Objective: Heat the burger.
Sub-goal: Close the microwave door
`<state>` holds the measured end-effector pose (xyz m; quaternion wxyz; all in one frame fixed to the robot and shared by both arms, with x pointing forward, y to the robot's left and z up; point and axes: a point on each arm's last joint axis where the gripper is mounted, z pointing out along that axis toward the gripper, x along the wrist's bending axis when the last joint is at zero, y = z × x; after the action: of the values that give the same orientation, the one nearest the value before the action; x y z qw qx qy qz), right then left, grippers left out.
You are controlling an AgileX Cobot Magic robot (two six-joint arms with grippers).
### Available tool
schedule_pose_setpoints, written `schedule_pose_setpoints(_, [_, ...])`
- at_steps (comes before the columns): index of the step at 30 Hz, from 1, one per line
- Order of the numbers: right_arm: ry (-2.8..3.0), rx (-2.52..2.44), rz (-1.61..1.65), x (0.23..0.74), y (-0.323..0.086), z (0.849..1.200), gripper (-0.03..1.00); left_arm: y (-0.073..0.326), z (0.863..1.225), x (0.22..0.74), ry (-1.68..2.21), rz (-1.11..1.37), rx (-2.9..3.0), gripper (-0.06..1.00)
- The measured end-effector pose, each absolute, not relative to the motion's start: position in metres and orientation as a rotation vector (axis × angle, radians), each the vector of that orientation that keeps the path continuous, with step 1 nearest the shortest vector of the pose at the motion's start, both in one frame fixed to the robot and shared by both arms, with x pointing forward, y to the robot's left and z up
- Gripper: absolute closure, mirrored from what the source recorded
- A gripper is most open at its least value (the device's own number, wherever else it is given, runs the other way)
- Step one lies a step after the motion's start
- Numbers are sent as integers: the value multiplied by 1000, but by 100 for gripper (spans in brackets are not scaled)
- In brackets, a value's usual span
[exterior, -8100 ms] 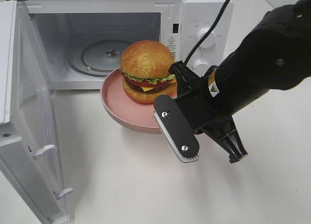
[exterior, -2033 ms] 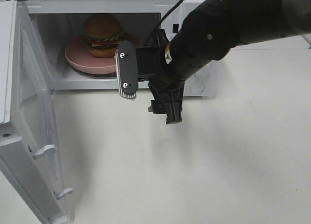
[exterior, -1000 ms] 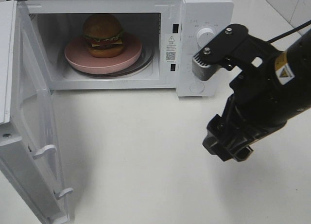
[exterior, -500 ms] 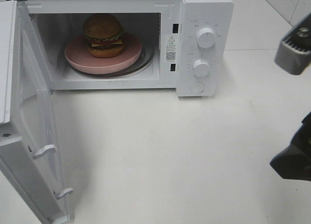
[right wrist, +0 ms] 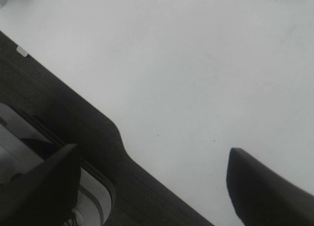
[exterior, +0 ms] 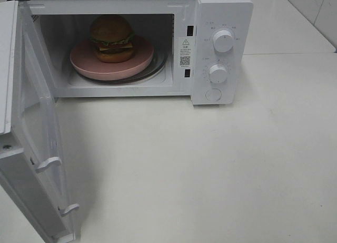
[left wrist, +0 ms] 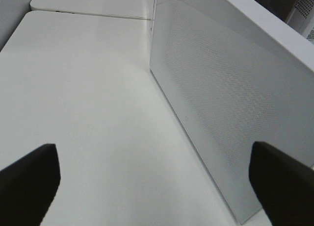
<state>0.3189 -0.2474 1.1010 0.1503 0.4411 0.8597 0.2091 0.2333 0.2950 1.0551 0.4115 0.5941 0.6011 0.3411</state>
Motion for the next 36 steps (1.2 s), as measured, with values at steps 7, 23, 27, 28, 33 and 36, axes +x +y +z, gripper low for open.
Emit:
schedule_pose_setpoints(7, [2257,1511,576,307,-277,1087,20,295,1055,233,1513,858,1495,-5])
schedule_pose_setpoints(23, [1891,1635,736,268,-300,1051,20,295,1055,233,1513,858,1495,-5])
schedule_pose_setpoints(27, [1836,1614,807,261,-301,1048,20,295,1055,233,1513,858,1495,-5])
schedule_pose_setpoints(28, [1806,1592,844,256,-302,1049,20,295,1055,233,1513,858,1495,-5])
schedule_pose_setpoints(33, [1730,1534,932,241,-305,1050,20,295,1055,233,1513,858,1495,-5])
schedule_pose_setpoints(36, [1691,1503,976,232,-307,1050,20,295,1055,233,1513,858,1495,-5])
